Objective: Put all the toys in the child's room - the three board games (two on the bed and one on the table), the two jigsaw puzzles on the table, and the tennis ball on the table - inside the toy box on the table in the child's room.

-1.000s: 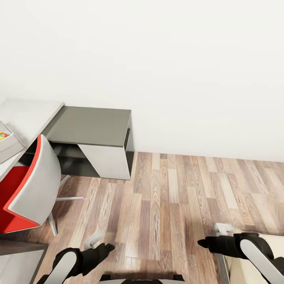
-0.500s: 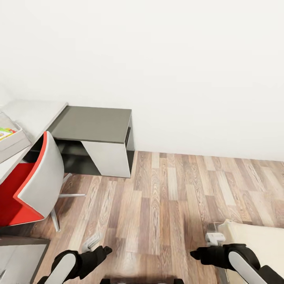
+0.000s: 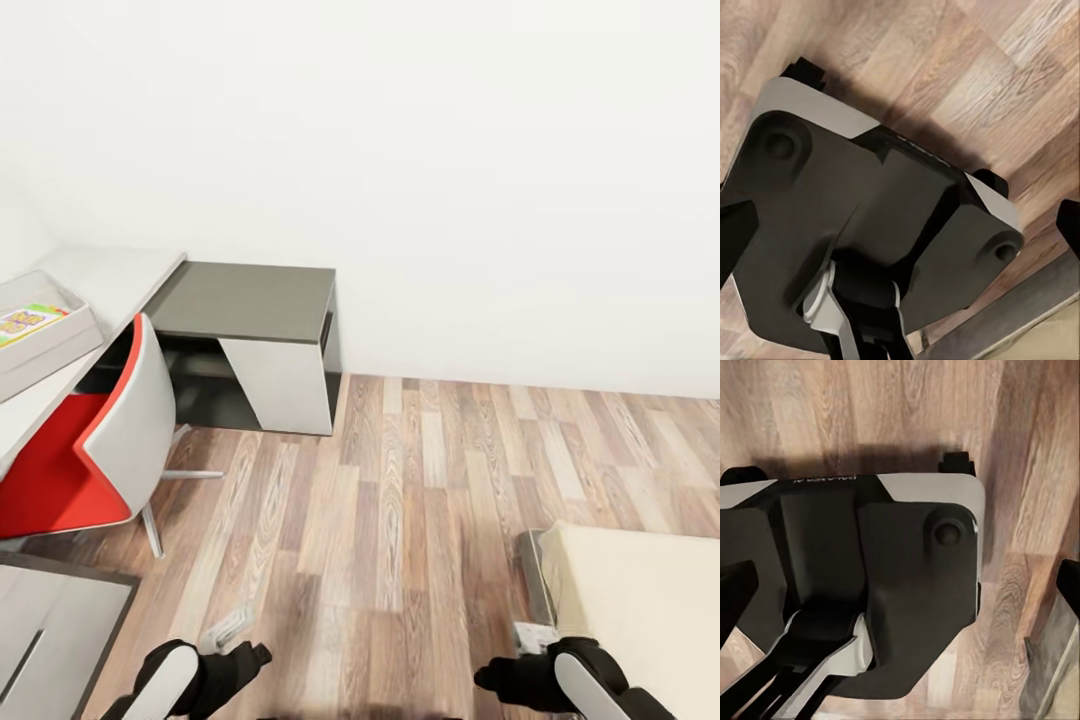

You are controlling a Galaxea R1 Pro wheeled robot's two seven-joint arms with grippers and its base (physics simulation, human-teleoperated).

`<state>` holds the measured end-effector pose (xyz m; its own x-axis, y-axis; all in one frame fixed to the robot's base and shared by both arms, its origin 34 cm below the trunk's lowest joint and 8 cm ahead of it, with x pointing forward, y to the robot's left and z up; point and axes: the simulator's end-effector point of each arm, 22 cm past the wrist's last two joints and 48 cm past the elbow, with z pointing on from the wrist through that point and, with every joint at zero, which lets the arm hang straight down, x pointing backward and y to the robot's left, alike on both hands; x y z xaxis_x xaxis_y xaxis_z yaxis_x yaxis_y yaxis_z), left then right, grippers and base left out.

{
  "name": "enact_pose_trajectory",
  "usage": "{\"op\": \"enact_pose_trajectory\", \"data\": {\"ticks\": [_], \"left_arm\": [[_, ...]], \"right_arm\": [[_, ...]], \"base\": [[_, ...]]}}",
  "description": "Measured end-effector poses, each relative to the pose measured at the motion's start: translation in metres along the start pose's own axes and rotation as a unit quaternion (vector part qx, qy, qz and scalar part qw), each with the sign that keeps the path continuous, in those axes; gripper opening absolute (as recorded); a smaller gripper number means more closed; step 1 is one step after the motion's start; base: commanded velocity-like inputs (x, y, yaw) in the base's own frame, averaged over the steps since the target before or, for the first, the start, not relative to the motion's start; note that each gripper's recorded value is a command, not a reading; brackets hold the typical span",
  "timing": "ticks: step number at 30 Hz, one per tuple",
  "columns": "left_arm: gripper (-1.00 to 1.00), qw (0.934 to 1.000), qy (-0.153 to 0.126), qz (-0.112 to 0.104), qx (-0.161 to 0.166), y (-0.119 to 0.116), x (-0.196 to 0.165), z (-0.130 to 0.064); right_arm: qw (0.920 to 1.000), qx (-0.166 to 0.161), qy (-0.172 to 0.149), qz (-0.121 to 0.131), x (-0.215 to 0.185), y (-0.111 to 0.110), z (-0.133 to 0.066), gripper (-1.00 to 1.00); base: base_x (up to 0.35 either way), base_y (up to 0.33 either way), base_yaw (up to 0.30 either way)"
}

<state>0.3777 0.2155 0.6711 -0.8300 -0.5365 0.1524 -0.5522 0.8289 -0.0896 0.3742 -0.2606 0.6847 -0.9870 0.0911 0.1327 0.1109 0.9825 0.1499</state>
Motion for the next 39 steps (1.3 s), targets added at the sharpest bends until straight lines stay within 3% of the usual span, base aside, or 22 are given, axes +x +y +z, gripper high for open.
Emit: {"op": "enact_pose_trajectory", "data": {"ticks": [7,14,21,29,39], "left_arm": [[1.0,0.9999,0.011,0.002,-0.009,0.013,0.007,0.01],[1.0,0.9962,0.051,-0.014,-0.07,0.072,0.043,0.035],[1.0,0.9952,0.031,-0.031,-0.087,0.116,0.055,0.055],[1.0,0.9946,0.025,-0.041,-0.092,0.154,0.076,0.068],[1.0,0.9895,-0.015,-0.066,-0.128,0.201,0.082,0.069]], "right_arm": [[0.9991,0.035,-0.016,0.019,0.006,-0.026,0.015,1.0],[0.9981,0.061,-0.006,0.008,0.033,-0.044,0.032,1.0],[0.9991,0.025,-0.032,0.015,0.058,-0.034,0.063,1.0],[0.9982,0.032,-0.049,0.014,0.091,-0.03,0.091,1.0],[0.9948,0.047,-0.084,-0.034,0.098,-0.022,0.101,1.0]], "base": [[-0.327,0.0,0.0],[-0.247,0.0,0.0],[-0.061,0.0,0.014],[-0.012,0.0,0.05],[-0.002,0.0,0.023]]}}
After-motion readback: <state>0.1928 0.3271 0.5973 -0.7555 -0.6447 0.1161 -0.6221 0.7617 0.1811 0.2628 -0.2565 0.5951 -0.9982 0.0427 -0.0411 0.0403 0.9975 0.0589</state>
